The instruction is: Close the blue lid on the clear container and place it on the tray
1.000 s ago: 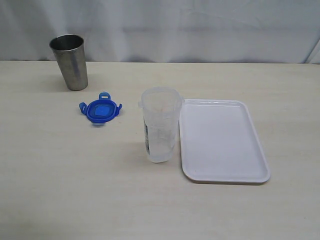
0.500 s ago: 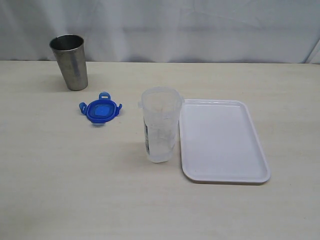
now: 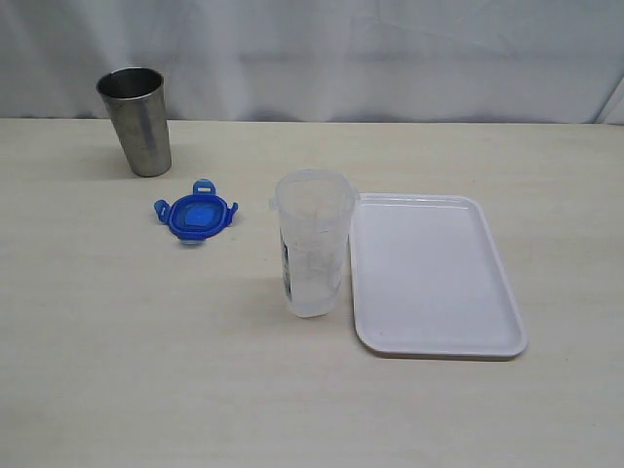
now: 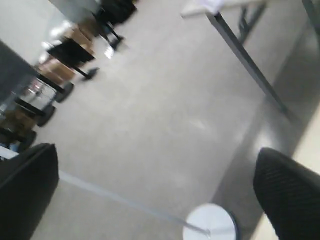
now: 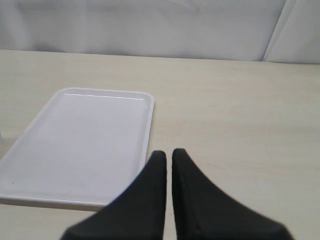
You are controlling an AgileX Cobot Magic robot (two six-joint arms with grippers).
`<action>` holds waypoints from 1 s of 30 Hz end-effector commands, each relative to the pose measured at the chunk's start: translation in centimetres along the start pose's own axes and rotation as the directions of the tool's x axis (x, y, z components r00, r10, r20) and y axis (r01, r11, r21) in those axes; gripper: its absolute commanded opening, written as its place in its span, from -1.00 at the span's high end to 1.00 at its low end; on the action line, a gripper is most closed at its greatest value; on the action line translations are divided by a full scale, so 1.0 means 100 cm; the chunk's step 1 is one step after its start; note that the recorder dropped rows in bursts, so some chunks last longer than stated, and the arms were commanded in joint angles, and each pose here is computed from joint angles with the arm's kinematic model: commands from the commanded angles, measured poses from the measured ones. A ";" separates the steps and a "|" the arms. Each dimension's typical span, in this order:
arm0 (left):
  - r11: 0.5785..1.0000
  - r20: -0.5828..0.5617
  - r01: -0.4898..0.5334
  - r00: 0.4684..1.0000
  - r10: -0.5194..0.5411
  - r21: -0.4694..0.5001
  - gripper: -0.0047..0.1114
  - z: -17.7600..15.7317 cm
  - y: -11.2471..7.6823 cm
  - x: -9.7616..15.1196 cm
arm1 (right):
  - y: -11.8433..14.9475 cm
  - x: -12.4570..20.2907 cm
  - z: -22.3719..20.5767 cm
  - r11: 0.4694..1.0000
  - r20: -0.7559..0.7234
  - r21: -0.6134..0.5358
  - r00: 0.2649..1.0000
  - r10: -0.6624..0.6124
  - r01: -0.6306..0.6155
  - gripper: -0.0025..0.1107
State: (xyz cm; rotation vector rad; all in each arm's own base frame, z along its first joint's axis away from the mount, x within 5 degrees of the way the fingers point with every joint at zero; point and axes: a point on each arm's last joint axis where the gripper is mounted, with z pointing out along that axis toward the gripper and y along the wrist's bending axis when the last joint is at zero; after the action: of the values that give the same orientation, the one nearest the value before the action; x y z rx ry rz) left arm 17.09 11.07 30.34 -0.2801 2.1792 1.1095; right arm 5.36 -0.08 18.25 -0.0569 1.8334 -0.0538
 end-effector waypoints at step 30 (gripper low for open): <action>0.766 0.102 0.151 0.957 -0.272 0.625 0.06 -0.030 -0.071 -0.033 | 0.000 0.000 0.000 1.000 0.008 0.004 1.000 0.003 -0.003 0.88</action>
State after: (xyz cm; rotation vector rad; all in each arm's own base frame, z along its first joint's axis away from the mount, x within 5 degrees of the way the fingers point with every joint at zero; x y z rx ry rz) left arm 20.98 4.36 28.71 -0.0929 2.1848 0.3005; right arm 5.36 -0.08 18.25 -0.0569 1.8334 -0.0538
